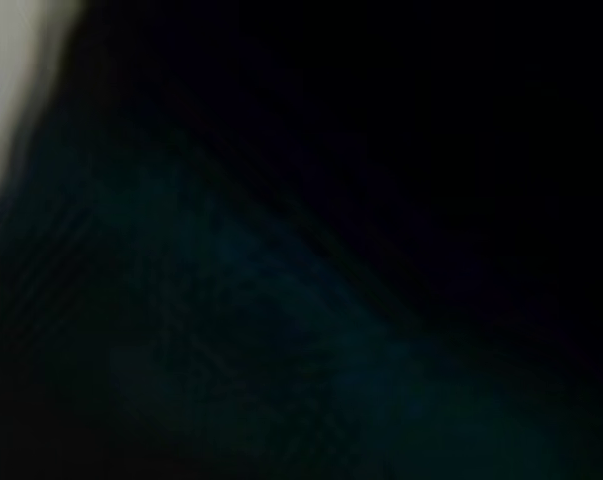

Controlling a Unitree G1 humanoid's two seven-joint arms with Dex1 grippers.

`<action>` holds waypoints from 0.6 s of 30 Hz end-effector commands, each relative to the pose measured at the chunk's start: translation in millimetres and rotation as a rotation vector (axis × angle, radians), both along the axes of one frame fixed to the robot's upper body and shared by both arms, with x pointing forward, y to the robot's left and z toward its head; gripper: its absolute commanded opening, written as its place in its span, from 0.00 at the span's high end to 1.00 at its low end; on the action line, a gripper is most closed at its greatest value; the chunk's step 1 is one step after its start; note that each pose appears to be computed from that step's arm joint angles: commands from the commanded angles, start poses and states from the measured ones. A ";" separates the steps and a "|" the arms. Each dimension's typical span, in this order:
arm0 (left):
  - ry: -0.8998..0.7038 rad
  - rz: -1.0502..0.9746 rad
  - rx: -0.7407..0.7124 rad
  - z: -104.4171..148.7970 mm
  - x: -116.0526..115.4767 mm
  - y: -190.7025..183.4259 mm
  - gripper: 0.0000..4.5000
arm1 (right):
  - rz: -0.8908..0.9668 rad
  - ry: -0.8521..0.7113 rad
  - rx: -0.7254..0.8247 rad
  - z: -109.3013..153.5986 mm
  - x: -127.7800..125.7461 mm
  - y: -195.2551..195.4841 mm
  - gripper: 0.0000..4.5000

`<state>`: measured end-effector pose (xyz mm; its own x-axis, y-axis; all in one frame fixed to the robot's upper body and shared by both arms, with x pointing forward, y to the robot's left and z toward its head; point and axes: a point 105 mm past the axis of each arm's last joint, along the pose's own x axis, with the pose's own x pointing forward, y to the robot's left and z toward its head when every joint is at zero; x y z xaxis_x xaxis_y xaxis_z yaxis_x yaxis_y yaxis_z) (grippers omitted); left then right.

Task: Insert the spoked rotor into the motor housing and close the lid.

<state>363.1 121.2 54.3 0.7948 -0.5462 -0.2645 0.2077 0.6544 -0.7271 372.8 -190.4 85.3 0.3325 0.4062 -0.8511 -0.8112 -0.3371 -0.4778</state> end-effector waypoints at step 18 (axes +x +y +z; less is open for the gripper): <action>-0.003 0.026 -0.027 -6.3 -2.7 -8.6 0.33 | 0.039 0.091 0.153 23.3 -19.0 30.0 1.00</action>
<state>362.7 114.0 54.2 0.8097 -0.5411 -0.2272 0.2132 0.6319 -0.7452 356.4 -170.9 90.5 0.2506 0.4871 -0.8366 -0.8418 -0.3172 -0.4369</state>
